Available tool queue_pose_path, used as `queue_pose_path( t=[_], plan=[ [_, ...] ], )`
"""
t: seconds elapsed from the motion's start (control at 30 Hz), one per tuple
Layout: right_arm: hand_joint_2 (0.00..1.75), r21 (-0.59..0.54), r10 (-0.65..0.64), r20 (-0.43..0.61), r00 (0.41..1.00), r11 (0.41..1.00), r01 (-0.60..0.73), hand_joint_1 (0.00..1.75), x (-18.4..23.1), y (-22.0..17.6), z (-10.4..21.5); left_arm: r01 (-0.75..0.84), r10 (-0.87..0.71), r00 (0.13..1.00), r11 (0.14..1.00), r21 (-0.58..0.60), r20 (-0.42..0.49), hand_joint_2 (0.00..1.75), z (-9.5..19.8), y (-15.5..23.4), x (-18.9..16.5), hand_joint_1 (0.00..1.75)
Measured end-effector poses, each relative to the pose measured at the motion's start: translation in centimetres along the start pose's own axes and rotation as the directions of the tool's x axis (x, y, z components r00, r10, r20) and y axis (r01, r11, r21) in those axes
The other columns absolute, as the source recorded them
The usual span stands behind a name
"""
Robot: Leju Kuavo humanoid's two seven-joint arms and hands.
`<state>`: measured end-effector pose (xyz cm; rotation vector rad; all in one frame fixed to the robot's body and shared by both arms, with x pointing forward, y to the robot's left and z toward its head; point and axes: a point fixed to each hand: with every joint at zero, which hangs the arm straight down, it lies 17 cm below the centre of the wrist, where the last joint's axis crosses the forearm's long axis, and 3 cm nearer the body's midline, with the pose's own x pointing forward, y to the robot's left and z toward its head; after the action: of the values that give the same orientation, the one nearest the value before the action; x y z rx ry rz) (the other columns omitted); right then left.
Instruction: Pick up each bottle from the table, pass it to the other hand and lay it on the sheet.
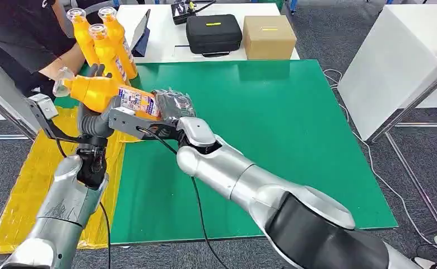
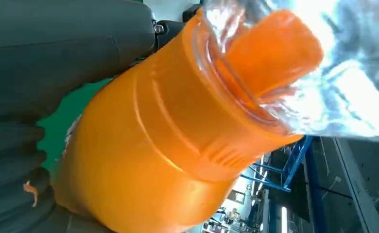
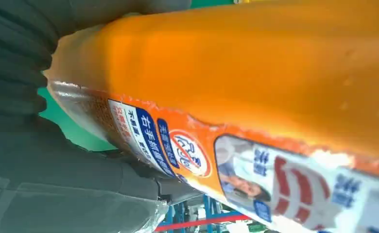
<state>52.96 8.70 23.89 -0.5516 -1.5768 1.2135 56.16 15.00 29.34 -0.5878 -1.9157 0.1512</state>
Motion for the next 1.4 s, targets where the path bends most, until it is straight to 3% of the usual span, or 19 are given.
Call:
queue_pose_path(
  t=[0.1,0.13,0.17,1.2,1.23,1.27,1.3,1.33,1.4],
  plan=[
    [1.75,0.002,0.014,0.007,1.000,1.000,-0.014,1.75,0.4,0.3,0.2,0.004,-0.004,1.000,1.000,0.005,0.000,1.75,0.1,0.2,0.0,0.05],
    [1.75,0.004,0.016,0.007,1.000,1.000,-0.016,1.75,0.5,0.5,0.3,0.009,-0.009,1.000,1.000,0.004,-0.002,1.75,0.1,0.2,-0.1,1.57],
    [1.75,0.003,0.019,0.007,1.000,1.000,-0.019,1.75,0.5,0.5,0.4,0.014,-0.014,1.000,1.000,0.004,-0.005,1.75,0.2,0.2,-0.2,1.75],
    [1.75,0.023,0.033,0.041,0.999,0.999,-0.034,1.75,1.6,1.1,0.9,0.020,-0.020,1.000,1.000,0.001,0.021,1.75,1.1,0.5,0.6,1.75],
    [1.75,0.023,0.034,0.041,0.999,0.999,-0.035,0.24,1.6,1.1,0.9,0.020,-0.020,1.000,1.000,0.001,0.022,1.75,1.1,0.5,0.7,1.75],
    [1.75,0.023,0.034,0.042,0.999,0.999,-0.035,0.00,1.6,1.1,0.9,0.019,-0.019,1.000,1.000,0.001,0.022,1.75,1.1,0.5,0.7,1.75],
    [1.75,0.022,0.037,0.045,0.998,0.999,-0.038,0.00,1.6,1.1,0.9,0.020,-0.020,1.000,1.000,0.001,0.023,1.75,1.1,0.6,0.7,1.75],
    [0.00,0.021,0.042,0.050,0.998,0.999,-0.044,0.00,1.7,1.1,0.9,0.020,-0.020,1.000,1.000,0.001,0.024,1.75,1.2,0.6,0.8,1.75],
    [0.00,0.016,0.057,0.070,0.996,0.998,-0.059,0.00,2.2,1.3,1.0,0.020,-0.020,0.999,1.000,-0.003,0.026,1.75,1.1,0.4,1.0,1.75]
  ],
)
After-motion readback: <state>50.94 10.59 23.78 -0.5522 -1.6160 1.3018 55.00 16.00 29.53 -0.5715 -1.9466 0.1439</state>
